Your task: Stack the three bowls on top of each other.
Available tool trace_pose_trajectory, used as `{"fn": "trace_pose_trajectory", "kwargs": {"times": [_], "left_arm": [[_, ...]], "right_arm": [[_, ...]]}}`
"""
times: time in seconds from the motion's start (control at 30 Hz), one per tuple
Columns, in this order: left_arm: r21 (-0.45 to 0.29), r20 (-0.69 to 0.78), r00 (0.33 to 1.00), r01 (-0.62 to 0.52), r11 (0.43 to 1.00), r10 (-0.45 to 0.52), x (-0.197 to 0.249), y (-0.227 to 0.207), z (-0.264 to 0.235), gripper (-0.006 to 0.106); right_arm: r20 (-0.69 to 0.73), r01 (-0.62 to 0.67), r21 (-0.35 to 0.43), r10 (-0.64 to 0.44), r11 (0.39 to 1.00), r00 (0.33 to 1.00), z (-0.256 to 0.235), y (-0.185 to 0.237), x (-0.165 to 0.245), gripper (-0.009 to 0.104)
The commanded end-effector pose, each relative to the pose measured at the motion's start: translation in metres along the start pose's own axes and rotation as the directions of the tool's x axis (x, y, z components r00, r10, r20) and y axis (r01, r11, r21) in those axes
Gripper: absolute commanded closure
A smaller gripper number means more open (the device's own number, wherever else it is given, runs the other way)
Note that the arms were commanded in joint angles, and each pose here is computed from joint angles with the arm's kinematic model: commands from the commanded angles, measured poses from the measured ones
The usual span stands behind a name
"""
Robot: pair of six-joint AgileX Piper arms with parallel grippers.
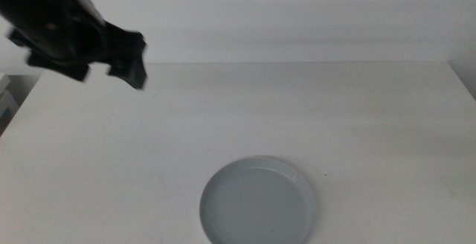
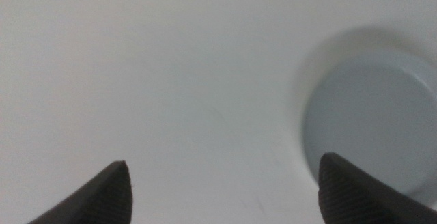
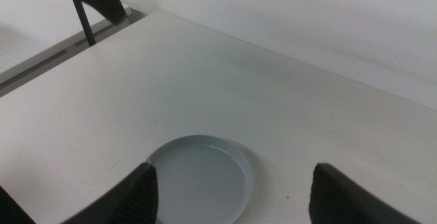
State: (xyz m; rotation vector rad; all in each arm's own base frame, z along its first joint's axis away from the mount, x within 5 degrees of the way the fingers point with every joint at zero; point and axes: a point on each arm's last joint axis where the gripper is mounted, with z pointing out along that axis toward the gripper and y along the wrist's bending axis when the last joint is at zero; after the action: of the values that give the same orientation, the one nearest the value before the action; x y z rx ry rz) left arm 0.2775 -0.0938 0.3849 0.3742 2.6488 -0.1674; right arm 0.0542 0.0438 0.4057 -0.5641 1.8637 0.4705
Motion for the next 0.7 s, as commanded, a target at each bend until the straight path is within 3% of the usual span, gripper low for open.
{"fn": "trace_pose_trajectory", "kwargs": {"times": [0.0, 0.2, 0.47, 0.67], "left_arm": [[-0.030, 0.183, 0.983, 0.005, 1.000, 0.001, 0.000, 0.002, -0.042, 0.010], [-0.100, 0.392, 0.919, -0.008, 0.995, 0.047, 0.003, 0.007, -0.080, 0.010], [-0.213, 0.626, 0.764, -0.021, 0.977, 0.153, -0.009, 0.012, -0.108, 0.010], [-0.223, 0.700, 0.691, -0.027, 0.974, 0.179, -0.017, 0.011, -0.113, 0.010]], "right_arm": [[0.087, 0.011, 0.017, -0.012, 1.000, 0.996, -0.002, -0.001, -0.012, 0.036], [0.087, 0.011, 0.017, -0.012, 1.000, 0.996, -0.002, -0.001, -0.012, 0.036], [0.087, 0.011, 0.017, -0.012, 1.000, 0.996, -0.002, -0.001, -0.012, 0.036], [0.087, 0.011, 0.017, -0.012, 1.000, 0.996, -0.002, -0.001, -0.012, 0.036]]}}
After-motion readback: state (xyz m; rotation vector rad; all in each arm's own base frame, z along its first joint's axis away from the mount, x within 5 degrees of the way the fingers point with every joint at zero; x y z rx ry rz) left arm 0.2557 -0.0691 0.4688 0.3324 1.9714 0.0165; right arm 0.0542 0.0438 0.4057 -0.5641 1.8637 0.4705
